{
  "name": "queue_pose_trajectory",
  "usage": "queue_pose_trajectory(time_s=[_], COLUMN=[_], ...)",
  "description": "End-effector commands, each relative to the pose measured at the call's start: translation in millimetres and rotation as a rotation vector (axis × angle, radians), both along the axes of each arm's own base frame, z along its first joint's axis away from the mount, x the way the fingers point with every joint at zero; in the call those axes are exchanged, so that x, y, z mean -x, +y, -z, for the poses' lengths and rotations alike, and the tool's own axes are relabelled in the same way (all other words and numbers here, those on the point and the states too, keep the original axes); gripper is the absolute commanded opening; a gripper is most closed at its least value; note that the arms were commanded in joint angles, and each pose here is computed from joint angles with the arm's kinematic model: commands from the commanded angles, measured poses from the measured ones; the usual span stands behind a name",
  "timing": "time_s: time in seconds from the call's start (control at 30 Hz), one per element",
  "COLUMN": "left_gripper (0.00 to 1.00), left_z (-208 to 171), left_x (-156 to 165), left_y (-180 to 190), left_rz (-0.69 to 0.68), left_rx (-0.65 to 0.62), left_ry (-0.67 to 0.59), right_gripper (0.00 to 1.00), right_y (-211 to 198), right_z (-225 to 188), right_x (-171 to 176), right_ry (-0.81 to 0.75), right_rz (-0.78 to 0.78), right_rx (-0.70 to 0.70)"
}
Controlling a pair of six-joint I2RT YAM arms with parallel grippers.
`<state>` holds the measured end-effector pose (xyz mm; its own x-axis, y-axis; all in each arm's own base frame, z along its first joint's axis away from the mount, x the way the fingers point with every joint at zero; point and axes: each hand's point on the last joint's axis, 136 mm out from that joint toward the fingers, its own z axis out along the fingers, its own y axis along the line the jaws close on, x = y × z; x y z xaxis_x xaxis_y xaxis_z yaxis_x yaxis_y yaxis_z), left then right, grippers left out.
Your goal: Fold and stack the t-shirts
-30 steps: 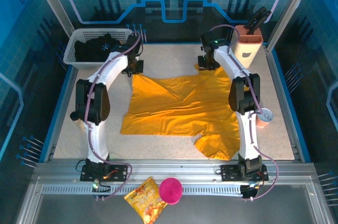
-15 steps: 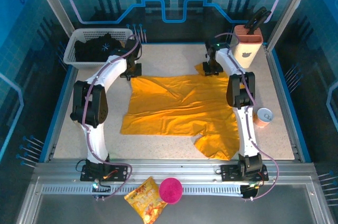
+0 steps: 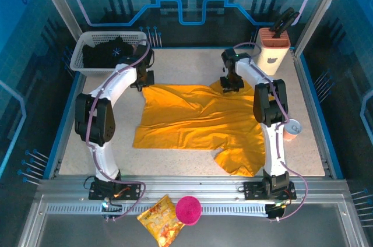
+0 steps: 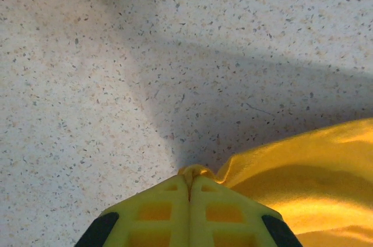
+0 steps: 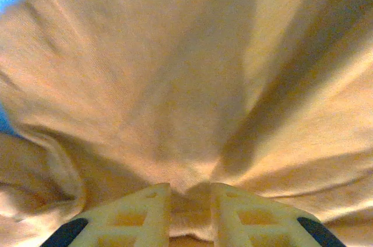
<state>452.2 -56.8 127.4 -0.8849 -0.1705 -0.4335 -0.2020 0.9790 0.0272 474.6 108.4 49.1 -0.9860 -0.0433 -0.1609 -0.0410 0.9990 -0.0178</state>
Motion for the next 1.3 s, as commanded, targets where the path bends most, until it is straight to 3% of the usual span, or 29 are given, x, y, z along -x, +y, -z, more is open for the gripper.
queue_pose_trajectory(time_s=[0.0,0.33,0.77,0.93,1.1,1.27], left_gripper=[0.00,0.00,0.00,0.00,0.00,0.00], left_z=[-13,-13,-11,-9,-8,-9], left_x=[4,0,-4,-2,1,3], left_y=[4,0,-2,-3,-2,-3], left_rz=[-0.028,-0.020,-0.019,-0.021,-0.017,-0.012], left_rx=[-0.004,0.010,0.021,0.030,0.029,0.034], left_ry=[-0.037,-0.036,-0.037,-0.032,-0.027,-0.031], right_gripper=[0.28,0.32,0.38,0.34,0.29,0.29], right_y=[-11,-32,-59,-62,-69,-63], right_z=[-35,0,12,27,41,27], right_x=[-30,-79,-95,-81,-45,-14], right_ry=[-0.090,-0.114,-0.139,-0.079,0.011,0.003], right_rz=[-0.022,-0.132,-0.101,-0.068,0.027,0.103], right_rx=[0.010,0.103,0.141,0.134,0.117,0.057])
